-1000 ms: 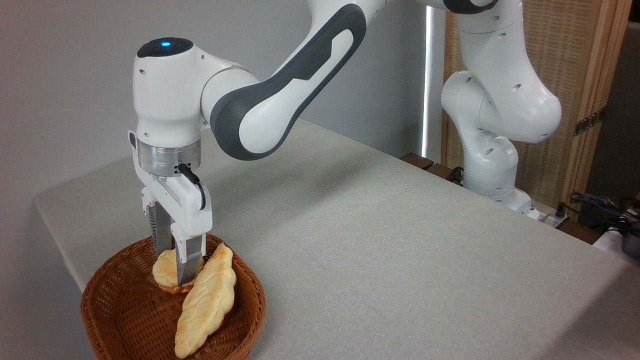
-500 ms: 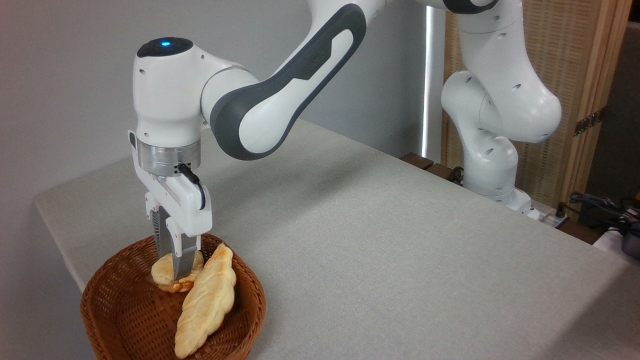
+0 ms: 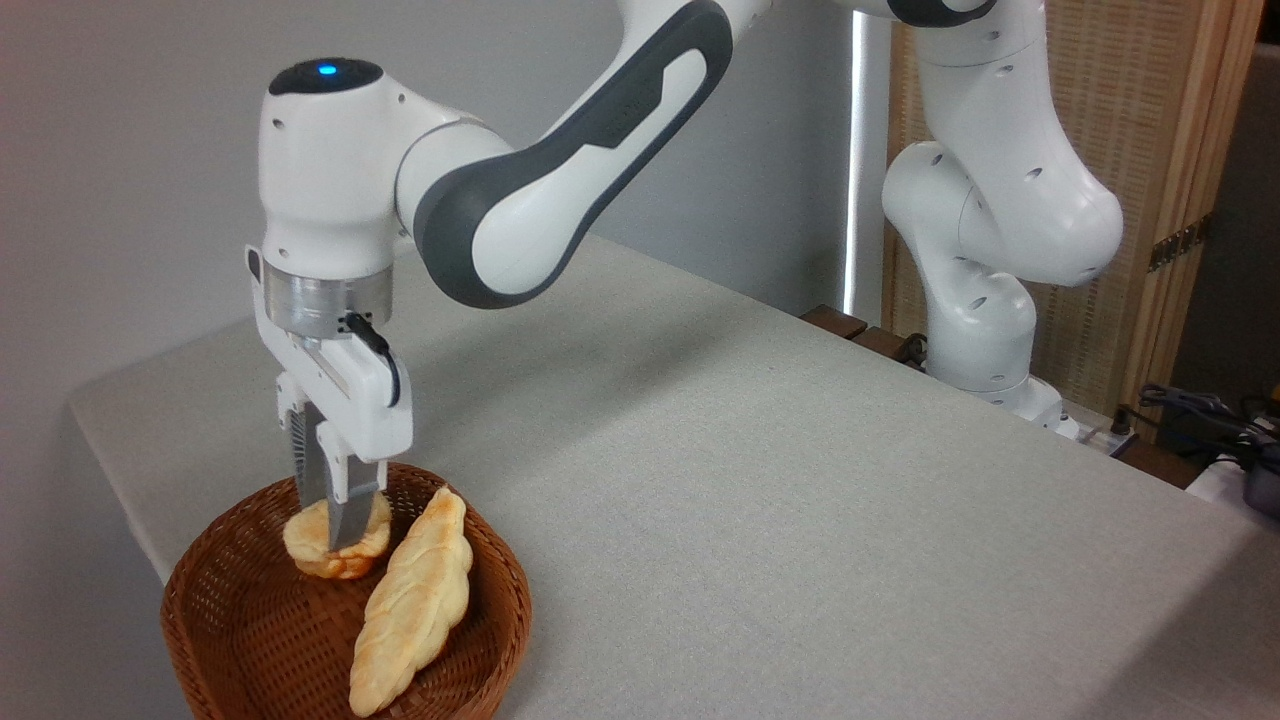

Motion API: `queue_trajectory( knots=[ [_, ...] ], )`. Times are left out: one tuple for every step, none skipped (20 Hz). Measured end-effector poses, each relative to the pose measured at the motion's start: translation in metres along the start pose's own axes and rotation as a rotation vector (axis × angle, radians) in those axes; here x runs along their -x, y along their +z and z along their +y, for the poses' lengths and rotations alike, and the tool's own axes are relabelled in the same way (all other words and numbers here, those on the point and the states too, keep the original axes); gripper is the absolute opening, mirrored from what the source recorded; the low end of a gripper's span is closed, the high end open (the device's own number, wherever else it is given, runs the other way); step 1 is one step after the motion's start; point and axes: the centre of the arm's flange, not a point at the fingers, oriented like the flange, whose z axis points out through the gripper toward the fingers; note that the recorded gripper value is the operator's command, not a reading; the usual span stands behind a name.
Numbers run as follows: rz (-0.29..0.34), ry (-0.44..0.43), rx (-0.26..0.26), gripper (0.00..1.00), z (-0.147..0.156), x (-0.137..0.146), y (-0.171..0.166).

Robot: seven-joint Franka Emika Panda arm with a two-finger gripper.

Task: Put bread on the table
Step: 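Lift the roll out of the basket and carry it over the table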

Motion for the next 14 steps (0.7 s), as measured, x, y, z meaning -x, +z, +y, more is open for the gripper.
queue_trajectory(
  knots=[
    [0.008,-0.001,-0.005,0.47,-0.002,-0.002,-0.004],
    [0.015,-0.002,-0.010,0.47,-0.003,-0.004,-0.008],
    [0.021,-0.002,-0.014,0.47,-0.004,-0.005,-0.012],
    [0.028,-0.006,-0.017,0.48,-0.005,-0.006,-0.017],
    [0.037,-0.016,-0.020,0.48,-0.005,-0.007,-0.022],
    [0.048,-0.029,-0.024,0.48,-0.006,-0.008,-0.029],
    [0.056,-0.040,-0.030,0.48,-0.006,-0.008,-0.038],
    [0.062,-0.049,-0.035,0.48,-0.006,-0.008,-0.047],
    [0.062,-0.054,-0.038,0.48,-0.005,-0.007,-0.056],
    [0.054,-0.055,-0.036,0.48,-0.004,-0.006,-0.067],
    [0.037,-0.054,-0.029,0.48,-0.001,-0.003,-0.075],
    [0.013,-0.054,-0.016,0.48,0.001,0.001,-0.082],
    [-0.011,-0.054,-0.004,0.48,0.005,0.005,-0.089],
    [-0.033,-0.053,0.006,0.49,0.009,0.010,-0.095]
  ],
)
